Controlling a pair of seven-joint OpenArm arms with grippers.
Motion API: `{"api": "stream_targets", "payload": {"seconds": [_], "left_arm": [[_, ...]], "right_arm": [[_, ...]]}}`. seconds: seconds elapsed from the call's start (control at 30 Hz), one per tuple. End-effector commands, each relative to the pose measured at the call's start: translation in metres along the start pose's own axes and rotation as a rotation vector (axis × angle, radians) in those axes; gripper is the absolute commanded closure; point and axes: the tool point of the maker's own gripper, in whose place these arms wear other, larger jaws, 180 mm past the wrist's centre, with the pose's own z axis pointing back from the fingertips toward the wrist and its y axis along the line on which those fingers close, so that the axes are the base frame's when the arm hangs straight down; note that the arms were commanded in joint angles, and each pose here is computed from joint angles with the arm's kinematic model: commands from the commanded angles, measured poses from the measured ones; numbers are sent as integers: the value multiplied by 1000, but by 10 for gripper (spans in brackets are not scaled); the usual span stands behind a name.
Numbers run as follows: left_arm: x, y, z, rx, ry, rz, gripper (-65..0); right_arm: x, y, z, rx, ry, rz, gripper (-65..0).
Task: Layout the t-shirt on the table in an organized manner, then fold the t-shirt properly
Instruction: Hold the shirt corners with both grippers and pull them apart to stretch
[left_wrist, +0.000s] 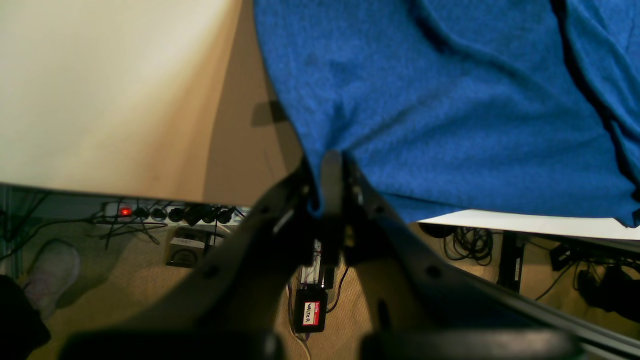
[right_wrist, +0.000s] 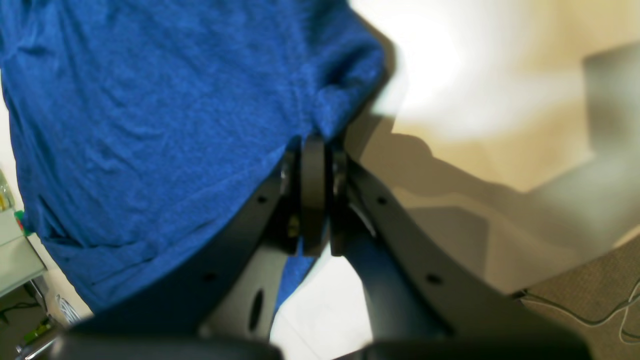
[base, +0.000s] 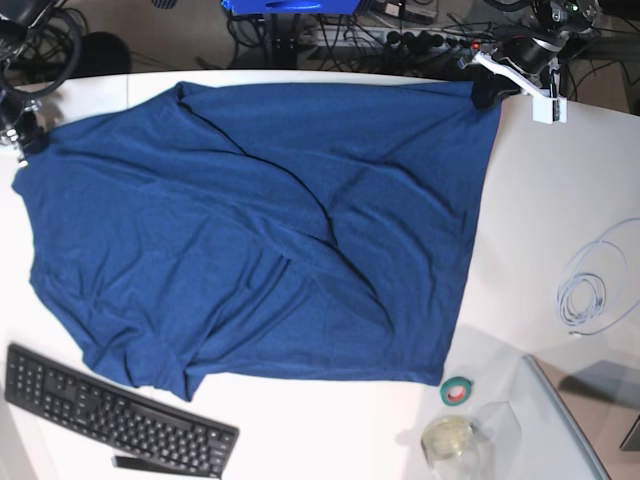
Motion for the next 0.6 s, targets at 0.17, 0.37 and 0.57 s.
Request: {"api": "stream_targets", "payload": {"seconds": [0.17,0.37,0.57], "left_arm": [[6,2,4,3,-26,-9,0],[6,2,4,3,-25,-8,0],[6,2,4,3,-25,-8,0]], "right_arm": [[13,12,8,70,-43,91,-302],[-13,2,8,64,-4,86,-494],[-26,6,7,76,-20,73,-488]]}}
